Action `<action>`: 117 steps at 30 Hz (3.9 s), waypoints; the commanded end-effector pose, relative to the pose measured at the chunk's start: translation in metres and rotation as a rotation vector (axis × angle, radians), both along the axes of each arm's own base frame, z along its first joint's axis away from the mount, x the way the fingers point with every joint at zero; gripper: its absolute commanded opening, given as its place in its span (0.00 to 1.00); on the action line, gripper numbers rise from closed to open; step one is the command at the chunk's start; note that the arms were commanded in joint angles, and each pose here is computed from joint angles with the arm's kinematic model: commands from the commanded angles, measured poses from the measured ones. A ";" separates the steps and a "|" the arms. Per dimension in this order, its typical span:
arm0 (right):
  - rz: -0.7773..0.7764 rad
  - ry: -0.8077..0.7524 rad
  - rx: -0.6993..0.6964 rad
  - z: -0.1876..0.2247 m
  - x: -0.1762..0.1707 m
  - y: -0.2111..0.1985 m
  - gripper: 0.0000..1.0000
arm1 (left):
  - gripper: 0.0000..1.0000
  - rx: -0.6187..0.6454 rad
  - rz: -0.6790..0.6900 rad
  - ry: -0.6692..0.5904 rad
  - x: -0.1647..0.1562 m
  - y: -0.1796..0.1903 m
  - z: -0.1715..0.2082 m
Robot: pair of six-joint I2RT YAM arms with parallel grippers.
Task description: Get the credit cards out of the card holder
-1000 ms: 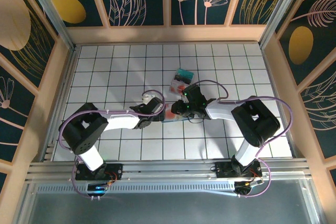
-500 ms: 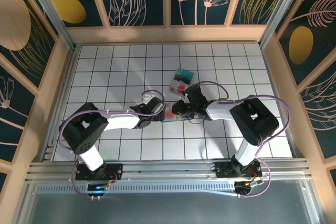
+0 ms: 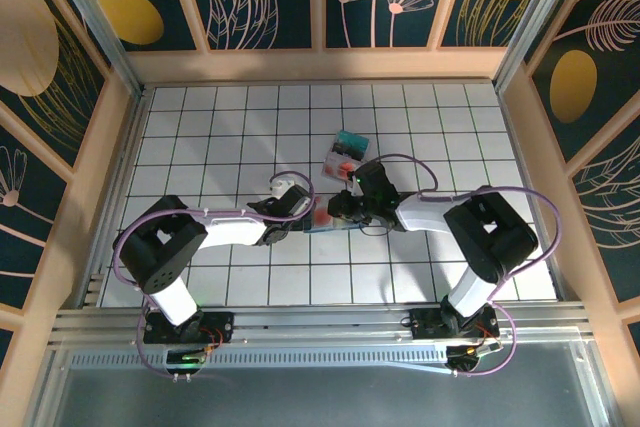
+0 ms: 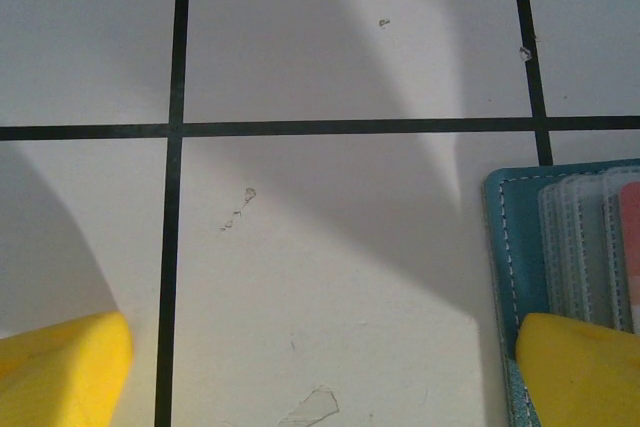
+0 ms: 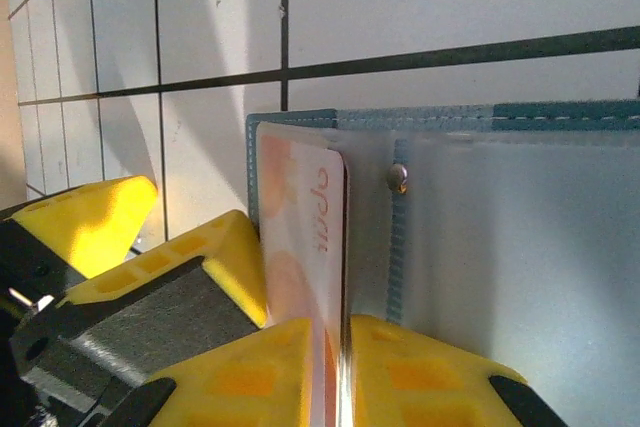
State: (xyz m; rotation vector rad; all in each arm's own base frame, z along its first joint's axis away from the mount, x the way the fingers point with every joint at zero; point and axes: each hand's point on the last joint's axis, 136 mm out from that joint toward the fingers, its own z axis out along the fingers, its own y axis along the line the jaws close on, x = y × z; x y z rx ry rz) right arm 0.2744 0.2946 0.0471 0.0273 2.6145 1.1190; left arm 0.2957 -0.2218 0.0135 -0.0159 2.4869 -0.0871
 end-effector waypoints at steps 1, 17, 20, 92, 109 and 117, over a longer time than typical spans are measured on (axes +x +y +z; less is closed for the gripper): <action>0.033 -0.052 0.085 0.025 0.002 0.010 0.18 | 0.99 0.042 -0.021 0.068 -0.010 0.004 -0.017; 0.065 0.001 0.121 0.008 -0.001 0.023 0.27 | 0.99 0.020 -0.028 0.064 -0.010 0.000 -0.013; 0.069 0.015 0.129 0.005 -0.002 0.025 0.28 | 0.99 0.011 -0.030 0.062 -0.010 -0.001 -0.012; 0.025 -0.013 0.347 0.030 -0.002 -0.001 0.20 | 0.99 0.063 0.020 0.067 -0.012 0.013 -0.014; -0.074 0.029 0.188 0.002 0.007 -0.029 0.00 | 0.99 0.076 0.027 0.064 -0.012 0.016 -0.014; -0.097 -0.001 0.040 0.004 0.012 -0.045 0.00 | 0.99 0.082 0.026 0.062 -0.011 0.016 -0.013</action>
